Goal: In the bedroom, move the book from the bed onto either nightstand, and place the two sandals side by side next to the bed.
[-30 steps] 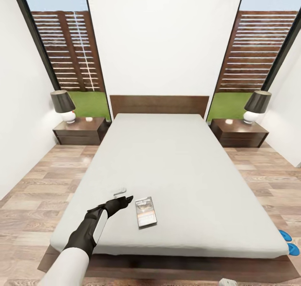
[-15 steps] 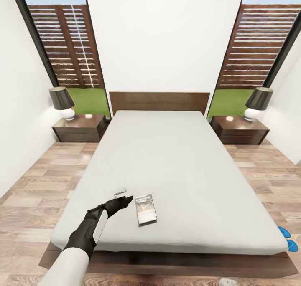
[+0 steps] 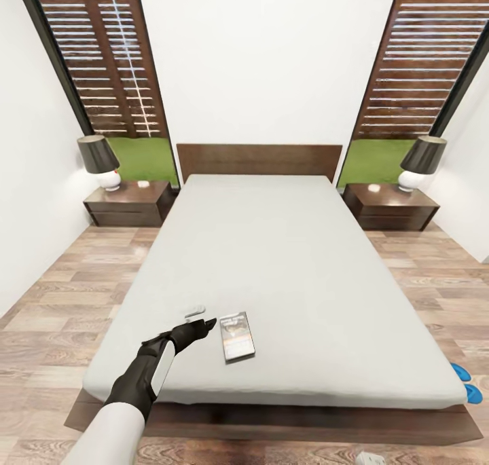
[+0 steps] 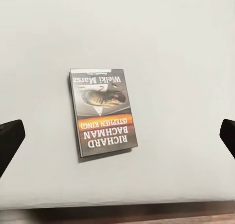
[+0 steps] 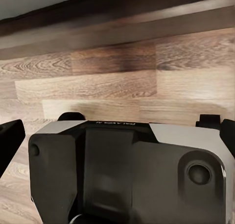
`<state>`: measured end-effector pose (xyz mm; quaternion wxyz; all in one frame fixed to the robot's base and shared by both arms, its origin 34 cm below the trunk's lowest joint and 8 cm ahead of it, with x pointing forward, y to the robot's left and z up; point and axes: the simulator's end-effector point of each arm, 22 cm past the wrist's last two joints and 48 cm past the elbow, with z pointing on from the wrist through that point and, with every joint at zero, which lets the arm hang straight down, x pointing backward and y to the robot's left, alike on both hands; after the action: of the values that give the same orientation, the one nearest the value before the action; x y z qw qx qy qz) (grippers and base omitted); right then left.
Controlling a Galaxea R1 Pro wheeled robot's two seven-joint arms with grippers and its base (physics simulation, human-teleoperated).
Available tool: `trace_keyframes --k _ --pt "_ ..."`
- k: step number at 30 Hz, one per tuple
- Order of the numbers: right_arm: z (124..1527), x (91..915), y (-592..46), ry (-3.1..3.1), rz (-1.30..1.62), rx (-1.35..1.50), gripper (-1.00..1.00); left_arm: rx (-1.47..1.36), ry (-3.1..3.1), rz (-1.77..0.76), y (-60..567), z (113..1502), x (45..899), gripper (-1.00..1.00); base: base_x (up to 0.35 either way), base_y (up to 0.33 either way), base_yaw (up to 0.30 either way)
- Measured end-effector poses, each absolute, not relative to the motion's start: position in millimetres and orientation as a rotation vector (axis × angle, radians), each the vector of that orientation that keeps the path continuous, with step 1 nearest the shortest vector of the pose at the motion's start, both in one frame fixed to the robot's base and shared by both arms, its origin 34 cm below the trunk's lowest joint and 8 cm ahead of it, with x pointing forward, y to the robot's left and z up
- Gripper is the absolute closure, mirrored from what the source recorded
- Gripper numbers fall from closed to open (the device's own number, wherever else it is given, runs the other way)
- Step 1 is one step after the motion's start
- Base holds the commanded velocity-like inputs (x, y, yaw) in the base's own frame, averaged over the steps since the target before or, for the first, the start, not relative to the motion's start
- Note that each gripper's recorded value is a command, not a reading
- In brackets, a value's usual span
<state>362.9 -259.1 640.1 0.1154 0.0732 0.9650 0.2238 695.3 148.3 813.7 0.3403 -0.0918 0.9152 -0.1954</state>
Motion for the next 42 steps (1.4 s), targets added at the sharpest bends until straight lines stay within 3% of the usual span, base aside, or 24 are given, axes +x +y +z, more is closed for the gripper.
trace_keyframes --k 42 --pt "625 343 -281 2.884 0.606 0.252 -1.00 -0.237 2.427 -0.564 139 781 683 -1.00 0.000 0.000 0.000"
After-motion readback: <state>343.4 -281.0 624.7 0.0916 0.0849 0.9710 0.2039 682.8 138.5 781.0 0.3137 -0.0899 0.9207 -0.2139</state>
